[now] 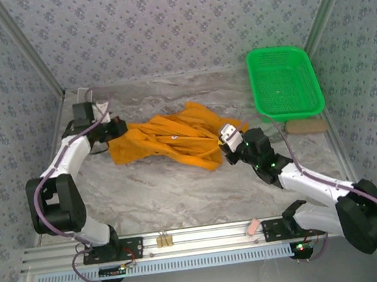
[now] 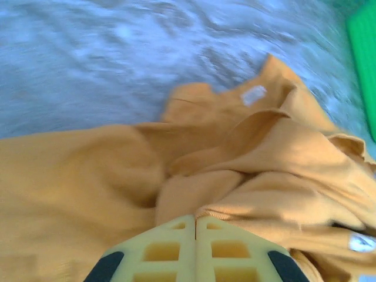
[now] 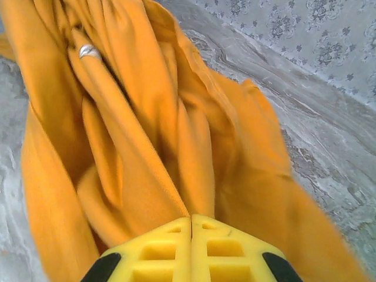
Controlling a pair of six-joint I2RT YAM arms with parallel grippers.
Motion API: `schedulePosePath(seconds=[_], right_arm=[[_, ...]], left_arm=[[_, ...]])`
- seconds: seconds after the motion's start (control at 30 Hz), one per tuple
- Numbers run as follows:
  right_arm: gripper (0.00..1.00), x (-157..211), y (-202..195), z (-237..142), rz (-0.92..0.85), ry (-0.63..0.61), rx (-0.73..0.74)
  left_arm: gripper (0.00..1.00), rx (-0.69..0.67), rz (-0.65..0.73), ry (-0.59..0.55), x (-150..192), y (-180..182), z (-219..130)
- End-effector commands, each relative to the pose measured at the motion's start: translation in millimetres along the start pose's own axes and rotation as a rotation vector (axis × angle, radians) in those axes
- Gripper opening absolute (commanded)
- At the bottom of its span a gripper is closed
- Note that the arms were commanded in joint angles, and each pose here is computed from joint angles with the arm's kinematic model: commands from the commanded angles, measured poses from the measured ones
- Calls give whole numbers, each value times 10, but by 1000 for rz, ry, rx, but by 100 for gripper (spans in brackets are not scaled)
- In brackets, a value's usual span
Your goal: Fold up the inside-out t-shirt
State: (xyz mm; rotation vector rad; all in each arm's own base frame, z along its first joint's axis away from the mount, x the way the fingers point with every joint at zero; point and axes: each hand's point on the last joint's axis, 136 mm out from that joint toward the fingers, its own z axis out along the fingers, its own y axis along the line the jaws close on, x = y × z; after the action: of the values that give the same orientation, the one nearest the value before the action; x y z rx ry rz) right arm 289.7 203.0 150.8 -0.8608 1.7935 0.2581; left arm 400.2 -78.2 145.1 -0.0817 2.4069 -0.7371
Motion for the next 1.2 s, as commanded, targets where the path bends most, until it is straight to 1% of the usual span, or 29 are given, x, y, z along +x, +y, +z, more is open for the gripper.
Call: schedulePosePath(seconds=[0.0, 0.03, 0.07, 0.1, 0.13, 0.17, 0.2, 0.23, 0.3, 0.33, 0.4, 0.43, 0.5, 0.6, 0.7, 0.8, 0.83, 0.87, 0.9, 0.93, 0.97, 1.0, 1.03, 1.07, 1.1, 1.13, 1.17], right_arm=[[0, 127, 179, -48, -121, 57, 14], [0, 144, 263, -47, -144, 72, -12], [0, 161, 366, -40, -154, 93, -66], [0, 187, 441, -27, -163, 120, -108], [4, 211, 499, -19, -187, 141, -138], [8, 241, 555, -10, -227, 165, -168], [13, 268, 566, 1, -270, 192, -173], [20, 273, 546, 13, -286, 216, -168], [43, 131, 546, 30, -291, 235, -179], [47, 12, 571, 44, -289, 224, -194], [50, -256, 757, 105, -288, 155, -284], [51, -336, 834, 151, -280, 118, -319], [52, -436, 919, 311, -248, 66, -353], [55, -365, 1052, 577, -229, 100, -403], [57, -185, 1240, 748, -188, 172, -464], [58, 31, 1290, 915, -183, 235, -440], [57, 96, 1280, 970, -191, 252, -424], [53, 154, 1243, 1035, -204, 263, -392], [42, 165, 1208, 1080, -213, 255, -368], [28, 132, 1176, 1105, -209, 234, -352], [13, 58, 1117, 1118, -190, 205, -337], [3, -59, 1076, 1088, -172, 168, -342], [0, -188, 1042, 1037, -157, 122, -353], [0, -399, 970, 964, -137, 49, -352], [0, -598, 874, 868, -124, -16, -343], [0, -773, 790, 768, -130, -73, -328], [0, -957, 702, 630, -151, -130, -311]], left_arm=[[1, -62, -131, 26, 321, 263, 179], [5, -68, -140, 43, 380, 292, 213], [16, -39, -130, 64, 444, 240, 251], [30, 4, -100, 87, 497, 129, 273], [35, 28, -60, 109, 544, 22, 274], [38, 17, -6, 139, 605, -63, 261], [40, -25, 51, 160, 635, -109, 216], [43, -61, 104, 176, 655, -158, 169], [45, -97, 222, 189, 668, -338, 36], [45, -102, 280, 178, 662, -429, -7], [47, -93, 416, 142, 680, -635, -27], [48, -97, 451, 133, 702, -672, 4], [48, -154, 442, 133, 708, -603, 115], [48, -134, 495, 196, 813, -652, 318], [48, -178, 540, 248, 835, -629, 402], [49, -186, 560, 230, 809, -654, 425], [50, -185, 560, 220, 804, -647, 446], [50, -189, 565, 220, 806, -625, 479], [50, -206, 569, 223, 802, -584, 520], [50, -240, 571, 225, 785, -500, 567], [48, -272, 561, 226, 763, -394, 623], [42, -272, 501, 221, 717, -304, 666], [36, -263, 435, 207, 643, -236, 675], [23, -244, 381, 190, 551, -209, 662], [10, -227, 369, 170, 447, -244, 618], [2, -212, 375, 150, 361, -303, 560], [0, -175, 380, 113, 227, -426, 469]])
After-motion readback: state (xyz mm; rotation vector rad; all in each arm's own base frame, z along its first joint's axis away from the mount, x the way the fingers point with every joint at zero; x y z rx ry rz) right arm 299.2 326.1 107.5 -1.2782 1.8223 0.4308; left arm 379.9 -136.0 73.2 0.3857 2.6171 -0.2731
